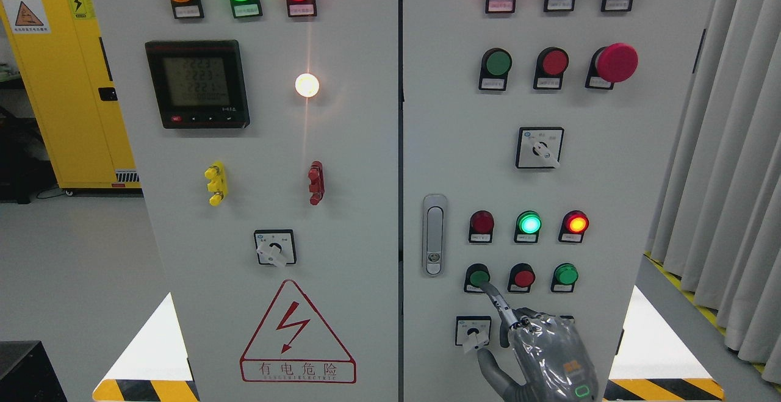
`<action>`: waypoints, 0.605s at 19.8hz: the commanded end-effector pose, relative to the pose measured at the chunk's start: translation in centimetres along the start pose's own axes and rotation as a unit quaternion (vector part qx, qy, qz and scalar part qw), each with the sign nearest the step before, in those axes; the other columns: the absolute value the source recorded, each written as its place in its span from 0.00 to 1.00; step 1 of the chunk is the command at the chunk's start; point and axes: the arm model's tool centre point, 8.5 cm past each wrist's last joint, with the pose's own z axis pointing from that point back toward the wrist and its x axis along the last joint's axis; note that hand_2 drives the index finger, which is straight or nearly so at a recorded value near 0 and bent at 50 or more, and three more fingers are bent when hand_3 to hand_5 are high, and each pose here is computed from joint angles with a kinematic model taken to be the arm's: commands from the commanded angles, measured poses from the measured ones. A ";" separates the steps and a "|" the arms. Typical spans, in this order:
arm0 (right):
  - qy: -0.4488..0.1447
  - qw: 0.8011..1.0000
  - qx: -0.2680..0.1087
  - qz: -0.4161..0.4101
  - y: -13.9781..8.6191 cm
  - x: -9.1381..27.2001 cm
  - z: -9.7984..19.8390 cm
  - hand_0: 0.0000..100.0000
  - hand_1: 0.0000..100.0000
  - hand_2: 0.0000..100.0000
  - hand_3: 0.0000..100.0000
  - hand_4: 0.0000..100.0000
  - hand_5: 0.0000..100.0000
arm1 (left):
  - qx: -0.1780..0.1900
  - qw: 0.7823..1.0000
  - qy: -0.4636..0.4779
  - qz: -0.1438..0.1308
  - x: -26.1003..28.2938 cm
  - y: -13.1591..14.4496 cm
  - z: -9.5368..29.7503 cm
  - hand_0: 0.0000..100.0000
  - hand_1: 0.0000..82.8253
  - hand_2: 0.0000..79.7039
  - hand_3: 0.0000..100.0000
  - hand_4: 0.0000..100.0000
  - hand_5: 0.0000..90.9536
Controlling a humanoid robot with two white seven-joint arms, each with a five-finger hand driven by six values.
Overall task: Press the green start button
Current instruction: 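Press the green push button with the right hand's extended finger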
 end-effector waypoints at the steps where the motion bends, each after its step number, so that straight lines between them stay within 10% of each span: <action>1: 0.007 1.000 0.012 -0.021 1.4 0.4 -0.5 0.49 0.77 0.00 0.76 0.77 0.80 | 0.000 1.000 0.000 0.000 0.0 0.0 0.0 0.12 0.67 0.00 0.00 0.00 0.00; 12: 0.017 1.000 0.014 -0.021 0.9 0.0 -1.1 0.49 0.77 0.00 0.77 0.77 0.80 | 0.000 1.000 0.000 0.000 -0.1 0.0 0.0 0.12 0.67 0.00 0.00 0.00 0.00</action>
